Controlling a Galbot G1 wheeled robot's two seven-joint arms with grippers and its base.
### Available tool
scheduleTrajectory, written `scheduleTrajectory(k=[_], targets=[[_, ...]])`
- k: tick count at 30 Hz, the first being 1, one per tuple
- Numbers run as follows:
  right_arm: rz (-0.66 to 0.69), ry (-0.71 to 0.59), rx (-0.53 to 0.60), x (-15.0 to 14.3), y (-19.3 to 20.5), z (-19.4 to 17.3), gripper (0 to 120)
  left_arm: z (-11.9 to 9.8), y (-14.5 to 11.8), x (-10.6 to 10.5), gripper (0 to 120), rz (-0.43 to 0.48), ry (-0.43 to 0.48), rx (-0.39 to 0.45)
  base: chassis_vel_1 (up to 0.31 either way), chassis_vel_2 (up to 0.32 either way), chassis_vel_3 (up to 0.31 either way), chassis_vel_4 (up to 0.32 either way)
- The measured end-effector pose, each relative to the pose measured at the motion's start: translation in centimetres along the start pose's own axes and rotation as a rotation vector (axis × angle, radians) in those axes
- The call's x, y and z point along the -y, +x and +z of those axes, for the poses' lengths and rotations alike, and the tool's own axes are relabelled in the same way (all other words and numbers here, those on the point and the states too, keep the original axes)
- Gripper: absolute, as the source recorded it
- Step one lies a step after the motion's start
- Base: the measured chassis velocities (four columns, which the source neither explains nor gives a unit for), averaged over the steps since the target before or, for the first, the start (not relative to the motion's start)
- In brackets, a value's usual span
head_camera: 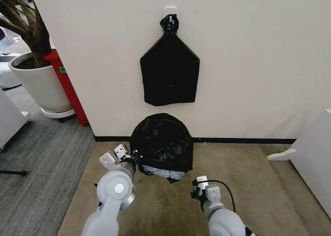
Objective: Place the garbage bag over the trash bin.
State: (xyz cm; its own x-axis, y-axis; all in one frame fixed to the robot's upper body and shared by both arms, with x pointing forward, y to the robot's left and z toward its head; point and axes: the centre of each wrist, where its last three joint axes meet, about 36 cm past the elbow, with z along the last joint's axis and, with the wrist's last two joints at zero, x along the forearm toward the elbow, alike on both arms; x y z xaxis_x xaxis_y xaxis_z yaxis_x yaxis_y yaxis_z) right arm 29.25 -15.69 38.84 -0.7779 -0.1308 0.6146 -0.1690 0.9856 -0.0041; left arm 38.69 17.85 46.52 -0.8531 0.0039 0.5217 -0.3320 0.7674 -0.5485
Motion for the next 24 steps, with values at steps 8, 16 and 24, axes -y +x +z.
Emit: scheduleTrajectory(k=[8, 16, 24], targets=[[-0.071, -0.283, 0.032, -0.7, 2.2, -5.2, 52, -0.6, -1.5, -0.6, 1, -0.016, -0.001, 0.083, 0.0, 0.0, 0.0, 0.0], [-0.13, -0.556, -0.019, -1.9, 2.2, -7.6, 79, 0.2, -2.0, -0.5, 1, -0.017, 0.045, 0.099, 0.0, 0.0, 0.0, 0.0], [-0.154, -0.684, -0.049, -3.1, 1.4, -8.4, 100, 1.4, -2.3, -0.2, 1, -0.018, 0.051, 0.087, 0.0, 0.0, 0.0, 0.0]])
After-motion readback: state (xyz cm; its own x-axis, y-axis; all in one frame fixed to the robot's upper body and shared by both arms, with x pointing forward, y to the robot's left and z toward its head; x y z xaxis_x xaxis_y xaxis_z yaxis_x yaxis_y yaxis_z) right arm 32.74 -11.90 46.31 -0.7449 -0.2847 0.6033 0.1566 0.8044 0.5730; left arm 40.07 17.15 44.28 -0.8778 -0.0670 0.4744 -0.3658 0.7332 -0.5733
